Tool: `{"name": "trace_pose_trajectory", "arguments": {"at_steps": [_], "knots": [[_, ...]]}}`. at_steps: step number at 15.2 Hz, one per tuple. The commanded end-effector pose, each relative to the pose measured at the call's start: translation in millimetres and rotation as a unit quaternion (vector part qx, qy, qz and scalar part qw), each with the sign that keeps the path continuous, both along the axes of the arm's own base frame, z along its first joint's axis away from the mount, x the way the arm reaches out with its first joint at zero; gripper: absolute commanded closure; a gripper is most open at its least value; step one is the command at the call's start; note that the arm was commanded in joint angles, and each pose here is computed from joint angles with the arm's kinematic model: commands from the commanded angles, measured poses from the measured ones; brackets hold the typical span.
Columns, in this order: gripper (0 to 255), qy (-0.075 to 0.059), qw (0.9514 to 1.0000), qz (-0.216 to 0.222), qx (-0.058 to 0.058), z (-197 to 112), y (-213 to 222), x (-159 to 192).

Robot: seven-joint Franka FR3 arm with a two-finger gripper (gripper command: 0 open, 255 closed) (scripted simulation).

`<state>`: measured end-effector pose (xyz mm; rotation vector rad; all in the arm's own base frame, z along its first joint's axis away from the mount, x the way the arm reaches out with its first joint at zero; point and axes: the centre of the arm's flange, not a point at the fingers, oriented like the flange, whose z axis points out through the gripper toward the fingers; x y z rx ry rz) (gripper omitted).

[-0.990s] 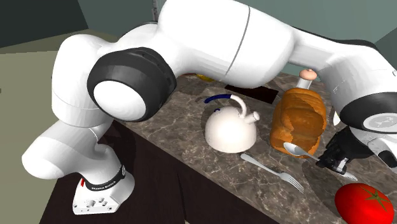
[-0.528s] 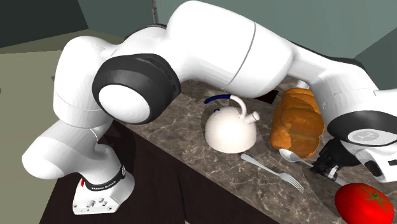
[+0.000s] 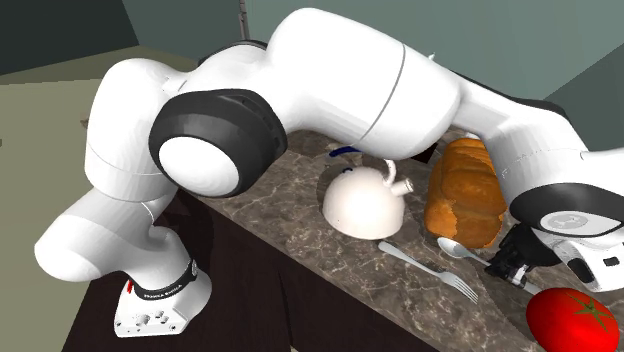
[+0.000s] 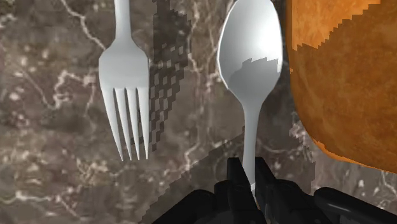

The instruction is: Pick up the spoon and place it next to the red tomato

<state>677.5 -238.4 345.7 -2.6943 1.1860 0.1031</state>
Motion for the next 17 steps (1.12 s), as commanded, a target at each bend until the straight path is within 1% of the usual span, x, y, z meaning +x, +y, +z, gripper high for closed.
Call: {"name": "trace_pose_trajectory", "arguments": {"at_steps": [1,2,7,11,17], "knots": [[255,0.0,1.0,0.0,0.0,0.0,0.0,0.0],[0,0.0,1.0,0.0,0.0,0.0,0.0,0.0],[0,0.0,1.0,0.0,0.0,0.0,0.0,0.0],[0,0.0,1.0,0.0,0.0,48.9,-10.3,-0.7],[0,0.0,1.0,0.0,0.0,48.9,-10.3,-0.7]]}}
